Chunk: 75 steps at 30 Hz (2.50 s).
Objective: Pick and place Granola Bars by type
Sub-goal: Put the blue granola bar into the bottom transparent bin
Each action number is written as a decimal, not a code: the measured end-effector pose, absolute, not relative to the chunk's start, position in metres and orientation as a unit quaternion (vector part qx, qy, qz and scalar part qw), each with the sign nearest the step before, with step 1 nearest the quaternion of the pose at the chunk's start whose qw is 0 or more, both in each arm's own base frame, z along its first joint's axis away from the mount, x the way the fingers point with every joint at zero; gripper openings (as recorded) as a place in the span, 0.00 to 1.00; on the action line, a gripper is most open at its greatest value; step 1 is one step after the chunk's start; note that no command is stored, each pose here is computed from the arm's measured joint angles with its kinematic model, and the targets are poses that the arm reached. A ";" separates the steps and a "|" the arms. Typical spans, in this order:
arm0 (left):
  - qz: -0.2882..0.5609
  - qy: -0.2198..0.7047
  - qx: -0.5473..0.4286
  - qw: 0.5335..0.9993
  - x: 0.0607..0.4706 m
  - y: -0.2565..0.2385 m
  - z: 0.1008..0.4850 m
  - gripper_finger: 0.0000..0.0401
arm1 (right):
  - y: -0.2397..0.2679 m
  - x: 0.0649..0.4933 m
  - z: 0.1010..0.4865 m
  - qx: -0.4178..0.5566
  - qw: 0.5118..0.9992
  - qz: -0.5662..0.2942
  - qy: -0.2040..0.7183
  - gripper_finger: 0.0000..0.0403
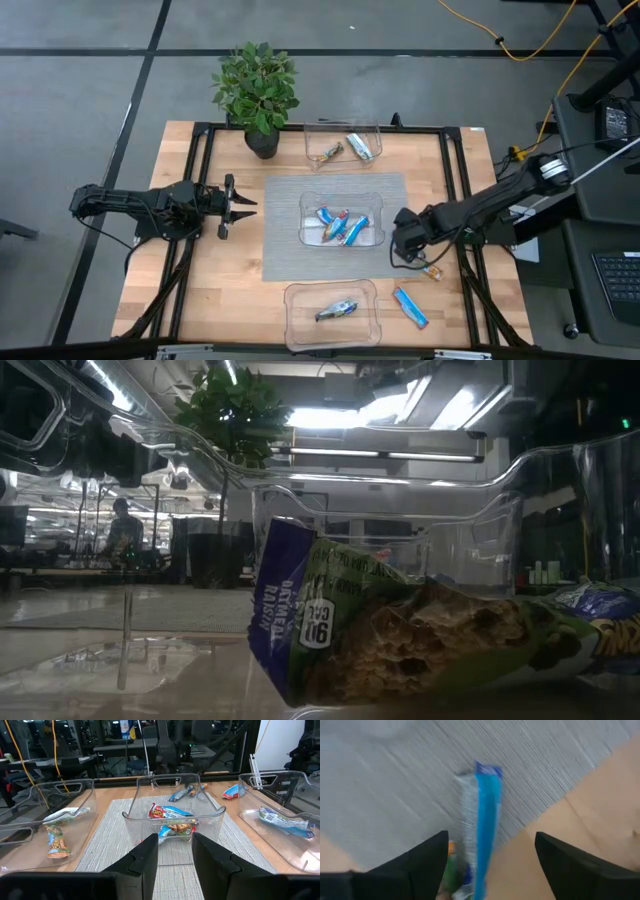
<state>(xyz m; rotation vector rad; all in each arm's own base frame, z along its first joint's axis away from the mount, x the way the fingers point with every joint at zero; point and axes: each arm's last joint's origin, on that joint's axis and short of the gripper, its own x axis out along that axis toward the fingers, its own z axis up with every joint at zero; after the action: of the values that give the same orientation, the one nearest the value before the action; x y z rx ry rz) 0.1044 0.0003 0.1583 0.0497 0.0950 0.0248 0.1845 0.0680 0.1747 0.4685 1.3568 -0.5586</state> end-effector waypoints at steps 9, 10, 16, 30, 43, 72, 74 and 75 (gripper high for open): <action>0.012 0.047 0.025 0.998 0.104 0.000 0.158 0.28 | 0.065 0.172 0.141 0.234 0.699 -0.239 0.632 0.71; 0.012 0.047 0.025 0.998 0.104 0.000 0.158 0.28 | 0.066 0.172 0.140 0.236 0.698 -0.234 0.635 0.71; 0.012 0.047 0.025 0.998 0.104 0.000 0.158 0.28 | 0.066 0.172 0.139 0.240 0.701 -0.228 0.632 0.60; 0.012 0.047 0.025 0.998 0.104 0.000 0.158 0.28 | 0.067 0.172 0.139 0.264 0.686 -0.220 0.641 0.17; 0.012 0.047 0.025 0.998 0.104 0.000 0.158 0.28 | 0.072 0.175 0.189 0.237 0.682 -0.230 0.652 0.10; 0.012 0.047 0.025 0.998 0.104 0.000 0.158 0.28 | 0.106 0.181 0.322 0.100 0.868 -0.106 0.475 0.08; 0.012 0.047 0.025 0.998 0.104 0.000 0.158 0.28 | 0.112 0.182 0.324 0.088 0.881 -0.074 0.458 0.07; 0.012 0.047 0.025 0.998 0.104 0.000 0.158 0.28 | 0.115 0.183 0.326 0.081 0.889 -0.056 0.448 0.07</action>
<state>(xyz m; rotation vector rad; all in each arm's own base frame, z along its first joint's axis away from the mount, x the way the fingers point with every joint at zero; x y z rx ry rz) 0.1044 0.0003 0.1583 0.0497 0.0950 0.0242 0.1833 0.1149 0.3263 0.1675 0.9312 -0.1161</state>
